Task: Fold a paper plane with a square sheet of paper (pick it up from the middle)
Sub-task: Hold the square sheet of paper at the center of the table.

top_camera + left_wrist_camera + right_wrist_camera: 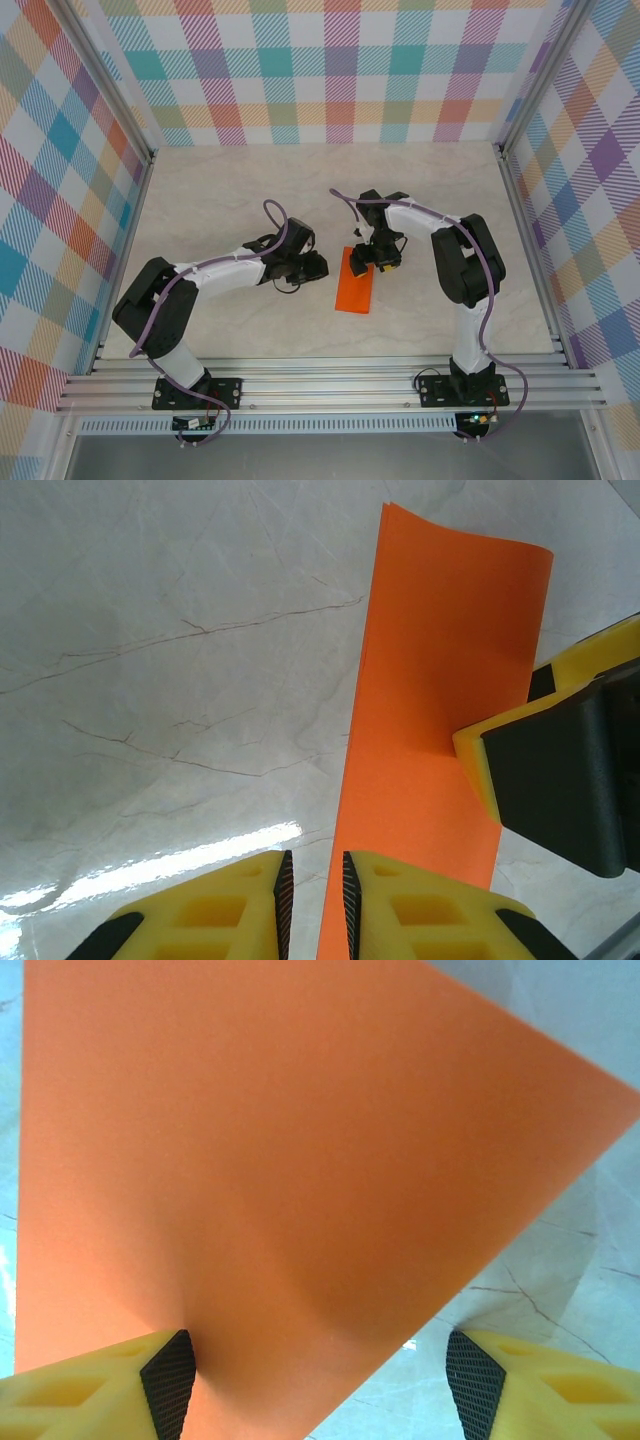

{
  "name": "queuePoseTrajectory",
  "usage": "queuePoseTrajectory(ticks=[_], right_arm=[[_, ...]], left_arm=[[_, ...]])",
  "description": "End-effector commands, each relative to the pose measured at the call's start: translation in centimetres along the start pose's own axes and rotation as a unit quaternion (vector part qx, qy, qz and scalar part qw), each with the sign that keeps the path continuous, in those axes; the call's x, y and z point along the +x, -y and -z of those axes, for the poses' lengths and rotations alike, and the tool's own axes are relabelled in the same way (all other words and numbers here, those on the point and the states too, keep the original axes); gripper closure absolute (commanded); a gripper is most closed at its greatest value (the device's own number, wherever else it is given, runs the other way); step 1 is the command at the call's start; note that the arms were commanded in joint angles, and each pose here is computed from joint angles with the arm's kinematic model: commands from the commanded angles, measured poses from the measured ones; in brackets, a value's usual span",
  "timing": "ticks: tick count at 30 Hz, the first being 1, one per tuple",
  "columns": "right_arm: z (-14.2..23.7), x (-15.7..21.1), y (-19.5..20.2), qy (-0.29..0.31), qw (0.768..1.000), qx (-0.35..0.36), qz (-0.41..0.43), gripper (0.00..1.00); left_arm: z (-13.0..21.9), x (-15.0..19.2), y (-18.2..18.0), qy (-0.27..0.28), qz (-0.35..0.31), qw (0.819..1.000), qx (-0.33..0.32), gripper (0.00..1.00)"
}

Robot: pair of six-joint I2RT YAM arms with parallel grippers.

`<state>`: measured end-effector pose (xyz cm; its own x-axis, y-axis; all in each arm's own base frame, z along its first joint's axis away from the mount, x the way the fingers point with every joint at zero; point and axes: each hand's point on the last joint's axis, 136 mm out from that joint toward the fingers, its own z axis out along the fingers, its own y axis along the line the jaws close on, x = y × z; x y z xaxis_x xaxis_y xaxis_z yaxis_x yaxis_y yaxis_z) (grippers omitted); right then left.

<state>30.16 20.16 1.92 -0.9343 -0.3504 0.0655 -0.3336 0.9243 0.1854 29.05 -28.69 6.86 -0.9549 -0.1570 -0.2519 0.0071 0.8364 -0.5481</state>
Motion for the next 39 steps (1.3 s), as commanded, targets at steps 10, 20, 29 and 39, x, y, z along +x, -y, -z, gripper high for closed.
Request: queuePoseTrajectory(ticks=[10,20,29,39], right_arm=[[-2.0,0.8,0.4,-0.034,0.999,0.004,0.002,0.29],[-2.4,0.9,0.5,-0.038,0.999,0.006,-0.003,0.29],[-2.5,1.0,0.5,-0.039,0.999,0.005,-0.005,0.28],[-2.7,1.1,0.5,-0.04,0.999,0.003,-0.006,0.28]], left_arm=[[-0.6,-0.3,1.5,-0.006,-0.009,1.0,0.017,0.77],[-2.7,-0.3,2.7,-0.026,0.002,0.999,0.037,1.0],[-5.1,-0.1,4.1,-0.045,0.011,0.997,0.057,1.0],[-6.9,0.5,3.7,-0.058,0.015,0.997,0.046,1.0]])
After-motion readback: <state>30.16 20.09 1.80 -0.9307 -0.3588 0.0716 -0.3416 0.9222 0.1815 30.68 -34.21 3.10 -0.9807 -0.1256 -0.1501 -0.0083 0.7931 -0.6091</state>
